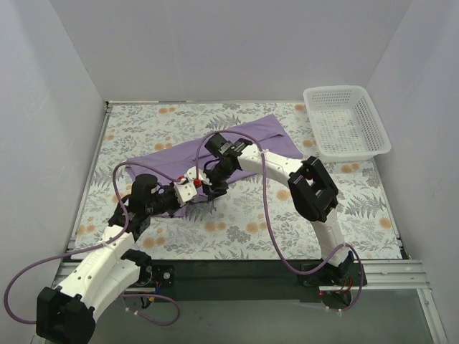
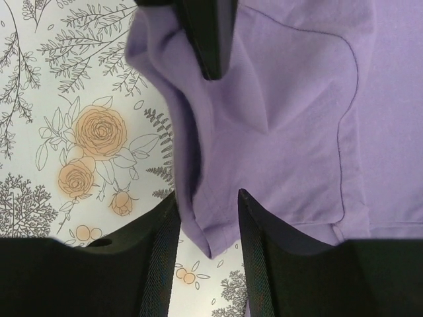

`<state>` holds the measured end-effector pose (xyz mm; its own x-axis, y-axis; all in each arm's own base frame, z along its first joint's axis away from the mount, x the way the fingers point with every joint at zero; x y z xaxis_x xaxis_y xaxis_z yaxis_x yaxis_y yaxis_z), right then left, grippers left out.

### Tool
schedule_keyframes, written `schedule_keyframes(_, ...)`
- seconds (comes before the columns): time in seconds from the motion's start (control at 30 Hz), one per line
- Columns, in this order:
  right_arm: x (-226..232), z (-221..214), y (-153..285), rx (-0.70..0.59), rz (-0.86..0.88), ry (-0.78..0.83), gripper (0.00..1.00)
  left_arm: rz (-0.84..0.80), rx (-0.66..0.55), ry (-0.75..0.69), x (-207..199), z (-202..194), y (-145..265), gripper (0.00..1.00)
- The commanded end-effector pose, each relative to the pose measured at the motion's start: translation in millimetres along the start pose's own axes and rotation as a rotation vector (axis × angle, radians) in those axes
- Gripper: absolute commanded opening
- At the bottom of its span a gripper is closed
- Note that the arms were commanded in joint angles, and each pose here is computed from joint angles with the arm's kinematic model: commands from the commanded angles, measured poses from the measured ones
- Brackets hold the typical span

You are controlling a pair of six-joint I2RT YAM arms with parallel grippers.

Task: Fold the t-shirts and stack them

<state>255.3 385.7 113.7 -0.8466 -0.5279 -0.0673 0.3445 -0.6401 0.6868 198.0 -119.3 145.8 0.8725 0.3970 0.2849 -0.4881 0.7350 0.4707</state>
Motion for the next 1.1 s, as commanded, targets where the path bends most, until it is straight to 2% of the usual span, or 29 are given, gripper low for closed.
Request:
schedule_keyframes(0.0,-9.5,13.4,2.7,-0.031,-0.026,-0.012,0.45,0.074,-0.03,-0.04,20.0,20.8,3.5,0.0)
schedule_keyframes(0.13,-24.0,12.9,13.2,-0.005,-0.096,-0.04,0.42,0.096,-0.02,-0.042,25.7,21.6,2.2,0.0)
schedule_keyframes(0.2,-35.0,17.4,22.1,-0.023,-0.133,-0.073,0.36,0.118,-0.019,-0.048,29.8,22.2,1.9,0.0)
schedule_keyframes(0.27,-41.6,15.2,28.4,-0.036,-0.149,-0.092,0.28,0.138,-0.019,-0.059,33.8,23.4,1.7,0.0)
schedule_keyframes(0.37,-45.1,18.1,31.3,-0.07,-0.145,-0.106,0.03,0.177,-0.016,-0.082,43.9,26.9,1.1,0.0)
schedule_keyframes(0.4,-44.5,20.8,31.3,-0.086,-0.138,-0.109,0.01,0.196,-0.022,-0.093,48.1,29.5,1.1,0.0)
schedule_keyframes(0.67,-66.4,30.2,29.6,-0.118,-0.171,-0.163,0.01,0.355,0.021,-0.166,86.9,32.2,-3.0,0.0)
schedule_keyframes(1.07,-122.0,25.9,49.5,-0.144,-0.425,-0.31,0.01,0.461,0.047,-0.233,141.5,33.5,-6.7,0.0)
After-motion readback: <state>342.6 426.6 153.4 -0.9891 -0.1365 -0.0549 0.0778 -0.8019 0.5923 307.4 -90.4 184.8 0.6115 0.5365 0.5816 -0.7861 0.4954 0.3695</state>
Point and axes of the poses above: each gripper's point midway between its finger pads, its own y axis back along the fingers, its own x axis along the line the jaws close on, z = x × y, the point moved 5 cm from there along y, back along the fingers, and after that the axes turned 1 degree about -y, right-handed, at the moved point
